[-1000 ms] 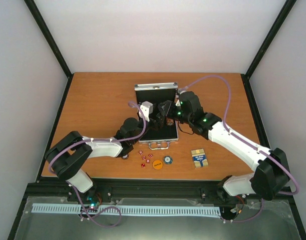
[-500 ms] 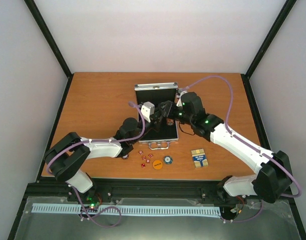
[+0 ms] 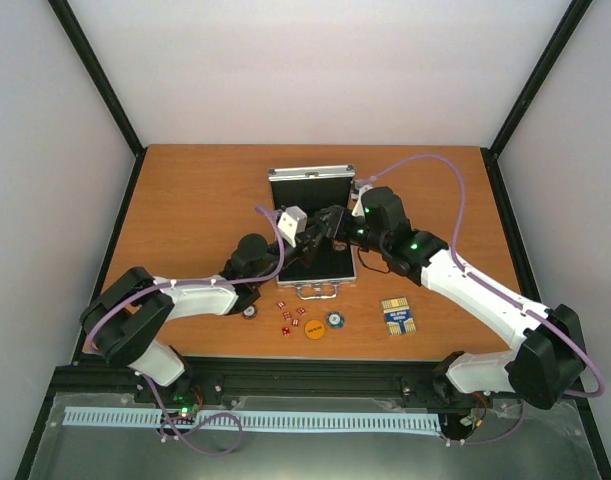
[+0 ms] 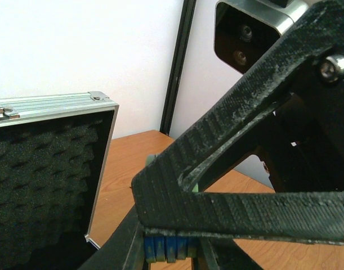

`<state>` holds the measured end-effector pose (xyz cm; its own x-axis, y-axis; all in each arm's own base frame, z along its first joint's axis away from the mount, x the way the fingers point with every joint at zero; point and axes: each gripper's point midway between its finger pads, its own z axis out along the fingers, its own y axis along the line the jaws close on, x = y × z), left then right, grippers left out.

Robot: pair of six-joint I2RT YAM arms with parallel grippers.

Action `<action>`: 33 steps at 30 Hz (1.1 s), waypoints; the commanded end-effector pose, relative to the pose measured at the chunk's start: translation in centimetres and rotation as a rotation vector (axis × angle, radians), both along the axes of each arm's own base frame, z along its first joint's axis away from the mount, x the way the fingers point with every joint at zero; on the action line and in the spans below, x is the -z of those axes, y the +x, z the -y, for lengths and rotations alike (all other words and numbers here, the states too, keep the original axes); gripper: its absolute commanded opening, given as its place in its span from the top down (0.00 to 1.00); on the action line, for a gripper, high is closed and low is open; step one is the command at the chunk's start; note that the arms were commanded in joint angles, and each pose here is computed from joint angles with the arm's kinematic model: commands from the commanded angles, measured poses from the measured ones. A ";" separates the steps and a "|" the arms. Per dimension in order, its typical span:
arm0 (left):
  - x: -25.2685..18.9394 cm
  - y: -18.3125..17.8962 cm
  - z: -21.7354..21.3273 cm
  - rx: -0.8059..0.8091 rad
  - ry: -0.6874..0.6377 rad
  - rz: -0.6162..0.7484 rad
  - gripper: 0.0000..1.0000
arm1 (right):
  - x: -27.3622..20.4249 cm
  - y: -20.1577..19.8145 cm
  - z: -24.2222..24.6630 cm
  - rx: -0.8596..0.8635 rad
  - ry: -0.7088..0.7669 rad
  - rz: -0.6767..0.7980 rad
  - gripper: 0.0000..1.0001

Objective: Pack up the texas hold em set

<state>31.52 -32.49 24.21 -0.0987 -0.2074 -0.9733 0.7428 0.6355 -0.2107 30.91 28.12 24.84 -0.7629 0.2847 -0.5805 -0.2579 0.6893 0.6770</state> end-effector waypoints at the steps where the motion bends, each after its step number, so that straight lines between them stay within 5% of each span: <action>1: -6.0 1.0 -2.8 -0.089 -0.112 0.152 0.99 | 3.1 -3.1 0.2 -0.087 -0.082 -0.108 0.62; 7: -5.8 0.7 -2.9 -0.078 -0.092 0.150 0.99 | 2.3 -3.1 0.4 -0.082 -0.069 -0.080 0.24; 15: -5.4 0.2 -2.7 -0.046 -0.061 0.147 0.99 | 1.4 -2.6 0.6 -0.062 -0.064 -0.045 0.01; 33: -0.4 -0.5 -3.3 0.000 0.155 0.023 0.99 | -4.9 -1.2 3.8 0.089 -0.092 0.158 0.00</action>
